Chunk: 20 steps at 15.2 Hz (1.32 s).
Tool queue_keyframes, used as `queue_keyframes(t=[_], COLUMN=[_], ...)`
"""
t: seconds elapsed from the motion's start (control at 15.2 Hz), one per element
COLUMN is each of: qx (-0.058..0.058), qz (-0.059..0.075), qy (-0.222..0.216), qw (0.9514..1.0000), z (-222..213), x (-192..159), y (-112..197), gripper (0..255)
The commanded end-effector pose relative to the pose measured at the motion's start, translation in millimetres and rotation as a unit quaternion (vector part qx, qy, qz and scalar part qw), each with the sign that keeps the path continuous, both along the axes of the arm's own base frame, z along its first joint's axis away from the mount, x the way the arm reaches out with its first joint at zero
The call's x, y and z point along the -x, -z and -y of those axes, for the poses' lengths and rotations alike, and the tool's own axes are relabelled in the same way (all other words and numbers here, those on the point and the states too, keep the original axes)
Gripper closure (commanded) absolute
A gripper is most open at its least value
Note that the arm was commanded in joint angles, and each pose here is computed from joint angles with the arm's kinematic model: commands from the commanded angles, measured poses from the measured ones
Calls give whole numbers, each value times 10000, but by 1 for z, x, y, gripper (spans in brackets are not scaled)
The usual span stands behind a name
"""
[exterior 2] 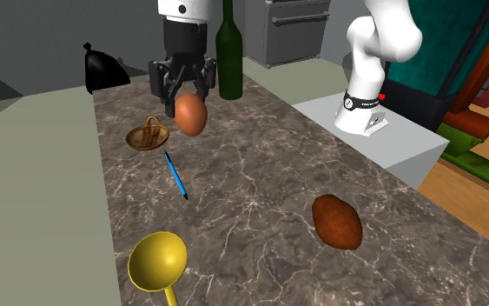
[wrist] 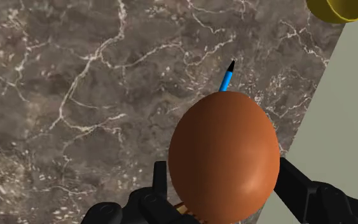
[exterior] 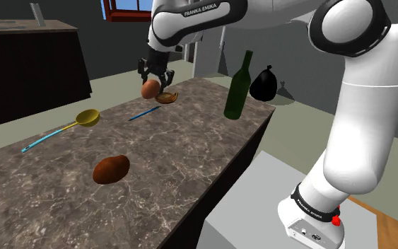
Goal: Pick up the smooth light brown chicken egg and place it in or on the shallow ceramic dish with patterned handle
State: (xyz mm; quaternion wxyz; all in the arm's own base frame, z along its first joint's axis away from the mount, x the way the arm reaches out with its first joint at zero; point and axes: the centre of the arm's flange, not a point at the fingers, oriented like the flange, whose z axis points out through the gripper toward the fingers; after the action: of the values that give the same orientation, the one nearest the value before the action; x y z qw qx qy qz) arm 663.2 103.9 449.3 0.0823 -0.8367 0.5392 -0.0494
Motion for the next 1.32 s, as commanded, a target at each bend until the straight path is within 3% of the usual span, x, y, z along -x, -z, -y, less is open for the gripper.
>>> queue_keyframes(t=[0.0,0.79,1.25], qx=[2,2,2], qz=[1,1,1], qy=[-5,-5,-5], qw=[10000,10000,10000], z=[23,166,166], x=[-13,-91,-91], y=[0,-3,34], gripper=[255,255,255])
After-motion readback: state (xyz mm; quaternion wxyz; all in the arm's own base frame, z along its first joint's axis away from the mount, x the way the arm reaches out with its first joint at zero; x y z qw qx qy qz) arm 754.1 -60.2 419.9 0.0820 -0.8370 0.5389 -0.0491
